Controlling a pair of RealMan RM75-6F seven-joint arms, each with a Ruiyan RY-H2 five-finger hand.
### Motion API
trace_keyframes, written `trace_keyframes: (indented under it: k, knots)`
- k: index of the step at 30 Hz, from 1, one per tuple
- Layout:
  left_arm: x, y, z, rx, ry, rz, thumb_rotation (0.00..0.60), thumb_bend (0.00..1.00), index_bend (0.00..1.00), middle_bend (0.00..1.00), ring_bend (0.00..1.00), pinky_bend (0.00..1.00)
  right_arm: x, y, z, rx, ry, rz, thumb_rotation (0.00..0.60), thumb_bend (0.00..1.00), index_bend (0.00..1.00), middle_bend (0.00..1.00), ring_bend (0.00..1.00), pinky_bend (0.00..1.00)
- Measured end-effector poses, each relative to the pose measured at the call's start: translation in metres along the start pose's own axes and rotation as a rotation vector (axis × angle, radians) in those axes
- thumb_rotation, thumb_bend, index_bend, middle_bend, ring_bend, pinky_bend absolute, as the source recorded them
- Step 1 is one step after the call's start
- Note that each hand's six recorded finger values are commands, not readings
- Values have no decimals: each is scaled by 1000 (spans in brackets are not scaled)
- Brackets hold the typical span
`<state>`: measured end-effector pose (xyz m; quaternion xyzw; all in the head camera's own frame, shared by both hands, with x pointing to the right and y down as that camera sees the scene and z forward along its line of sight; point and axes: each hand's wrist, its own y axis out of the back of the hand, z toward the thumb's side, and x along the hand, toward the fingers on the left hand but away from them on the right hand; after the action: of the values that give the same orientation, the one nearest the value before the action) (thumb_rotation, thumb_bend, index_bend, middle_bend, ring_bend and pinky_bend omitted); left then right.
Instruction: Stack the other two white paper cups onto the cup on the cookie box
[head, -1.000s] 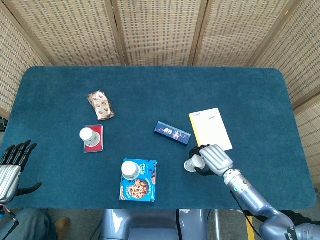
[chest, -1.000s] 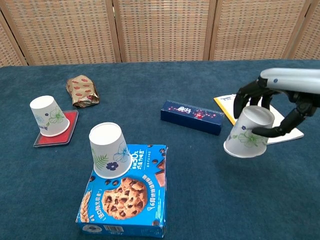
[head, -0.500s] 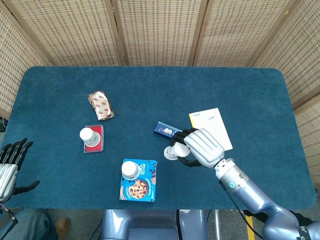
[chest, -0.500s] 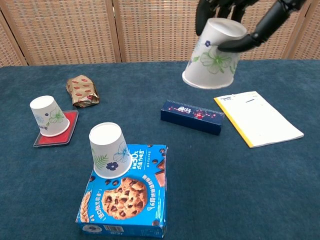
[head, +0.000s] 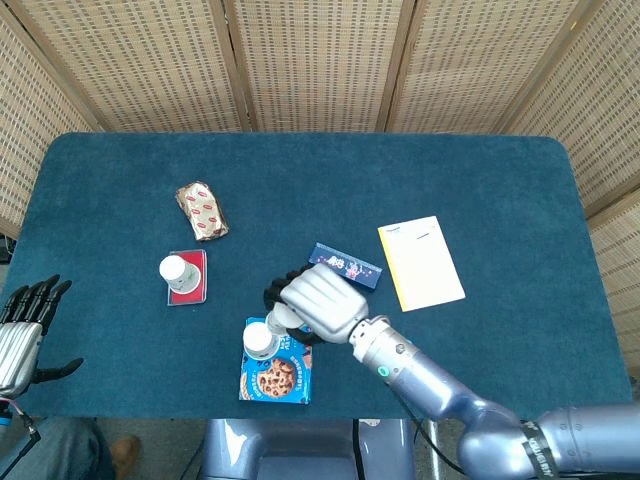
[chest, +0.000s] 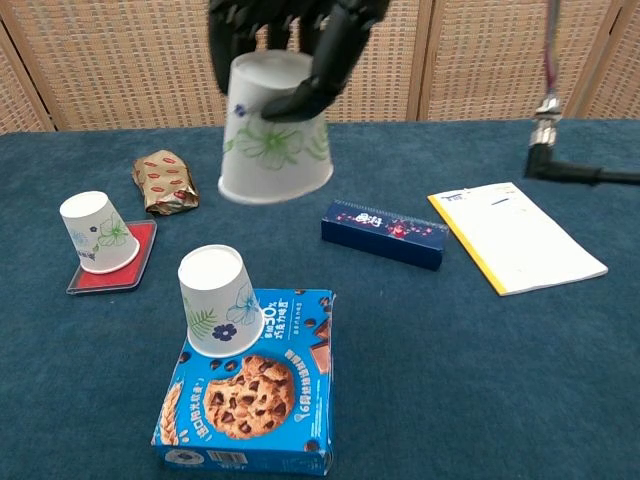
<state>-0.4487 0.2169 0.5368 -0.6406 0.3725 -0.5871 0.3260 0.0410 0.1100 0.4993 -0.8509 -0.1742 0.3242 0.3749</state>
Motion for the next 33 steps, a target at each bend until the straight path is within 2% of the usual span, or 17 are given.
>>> trace_keyframes:
  k: [5,11,19,33]
  knots:
    - [-1,3,-1,-12,-3,4,600,0,0,0,0,0,-19,-23,24,66,3,19,600,528,447,490,447,480]
    - [-1,5,-2,-23,-8,1,600,0,0,0,0,0,-28,-42,26,124,-16,24,600,528,446,490,446,480]
    - [0,4,-3,-24,-7,-4,600,0,0,0,0,0,-32,-44,25,109,-21,38,600,526,447,488,446,480]
    - [2,4,-4,-22,3,-6,600,0,0,0,0,0,-37,-51,28,46,22,81,600,512,447,487,447,480]
